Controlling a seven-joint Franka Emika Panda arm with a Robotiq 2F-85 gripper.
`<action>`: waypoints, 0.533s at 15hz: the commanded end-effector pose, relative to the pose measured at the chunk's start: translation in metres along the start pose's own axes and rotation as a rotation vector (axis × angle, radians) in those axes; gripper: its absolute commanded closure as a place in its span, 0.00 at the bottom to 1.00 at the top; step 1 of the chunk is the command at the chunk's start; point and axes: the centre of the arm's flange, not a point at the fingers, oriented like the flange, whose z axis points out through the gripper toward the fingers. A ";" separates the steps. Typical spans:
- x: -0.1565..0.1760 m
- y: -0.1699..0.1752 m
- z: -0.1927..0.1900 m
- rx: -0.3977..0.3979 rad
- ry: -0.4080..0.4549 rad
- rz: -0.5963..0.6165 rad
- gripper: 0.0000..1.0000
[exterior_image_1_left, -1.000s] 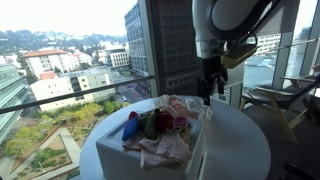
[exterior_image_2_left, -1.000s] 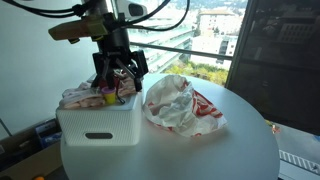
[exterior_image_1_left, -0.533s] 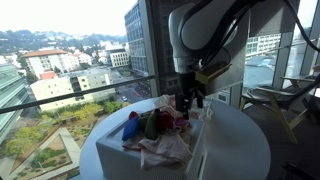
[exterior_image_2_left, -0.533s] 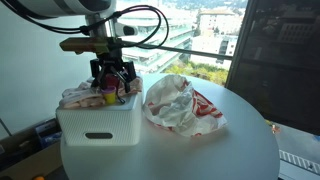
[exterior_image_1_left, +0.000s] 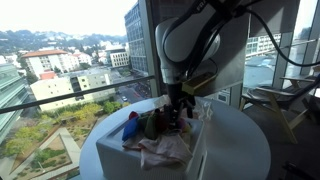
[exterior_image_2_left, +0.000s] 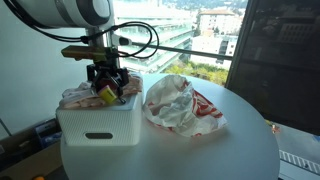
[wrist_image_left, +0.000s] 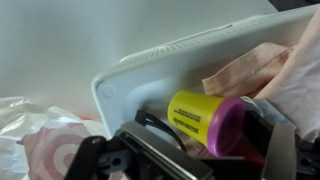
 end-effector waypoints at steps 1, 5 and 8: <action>0.017 0.002 0.009 -0.043 0.005 -0.043 0.25; 0.012 0.006 0.012 -0.038 -0.029 -0.034 0.51; 0.005 0.010 0.002 -0.028 -0.034 -0.018 0.68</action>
